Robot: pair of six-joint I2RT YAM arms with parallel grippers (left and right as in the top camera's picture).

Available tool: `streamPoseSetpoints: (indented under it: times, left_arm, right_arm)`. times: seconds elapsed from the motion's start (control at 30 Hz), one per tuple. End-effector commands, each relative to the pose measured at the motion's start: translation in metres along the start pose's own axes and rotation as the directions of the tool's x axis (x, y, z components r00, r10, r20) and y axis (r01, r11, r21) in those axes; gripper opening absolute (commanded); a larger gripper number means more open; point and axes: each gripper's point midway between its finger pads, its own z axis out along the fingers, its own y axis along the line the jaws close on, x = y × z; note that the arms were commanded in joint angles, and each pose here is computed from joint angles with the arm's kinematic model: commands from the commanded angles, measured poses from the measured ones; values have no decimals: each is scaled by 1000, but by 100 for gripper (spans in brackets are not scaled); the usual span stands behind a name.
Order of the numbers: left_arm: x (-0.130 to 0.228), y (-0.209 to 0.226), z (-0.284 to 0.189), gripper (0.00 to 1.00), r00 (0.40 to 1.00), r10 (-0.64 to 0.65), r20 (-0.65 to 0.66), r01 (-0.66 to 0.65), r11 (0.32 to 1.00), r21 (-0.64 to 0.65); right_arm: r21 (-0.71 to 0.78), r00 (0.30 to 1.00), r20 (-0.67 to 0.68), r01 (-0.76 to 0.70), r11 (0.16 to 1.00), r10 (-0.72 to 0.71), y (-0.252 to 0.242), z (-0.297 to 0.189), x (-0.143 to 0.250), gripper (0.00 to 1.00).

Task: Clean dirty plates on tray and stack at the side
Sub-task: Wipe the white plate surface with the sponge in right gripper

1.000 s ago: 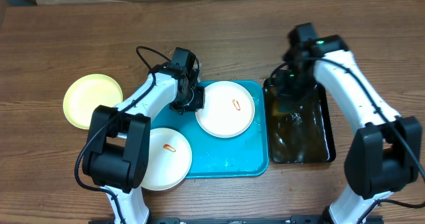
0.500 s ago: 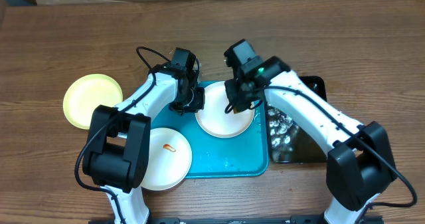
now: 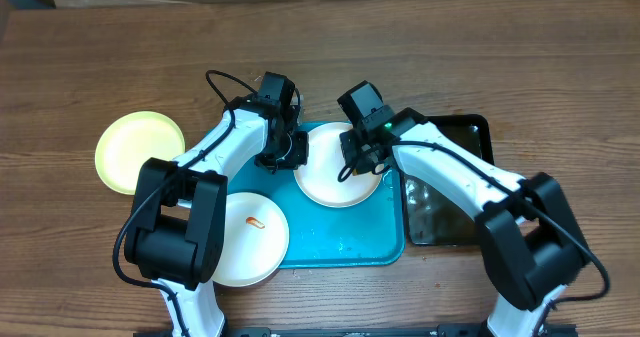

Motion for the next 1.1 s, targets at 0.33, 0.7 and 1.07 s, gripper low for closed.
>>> streamPoseSetpoints:
  times: [0.33,0.7,1.07]
  left_arm:
    - [13,8,16,8,998,-8,-57,6,999,-41]
    - [14,8,16,8,998,-9,-60,6,999,-41]
    - [17,9,16,10,997,-4,-75,1,999,-45]
  right_arm:
    - [-216,982,-165,-128,968,93,35,27,21,4]
    - [-559,971,-235,-93,824,-50,96,-10,27,4]
    - [-491,987,-145,-129,861,65,21,-69,-37,4]
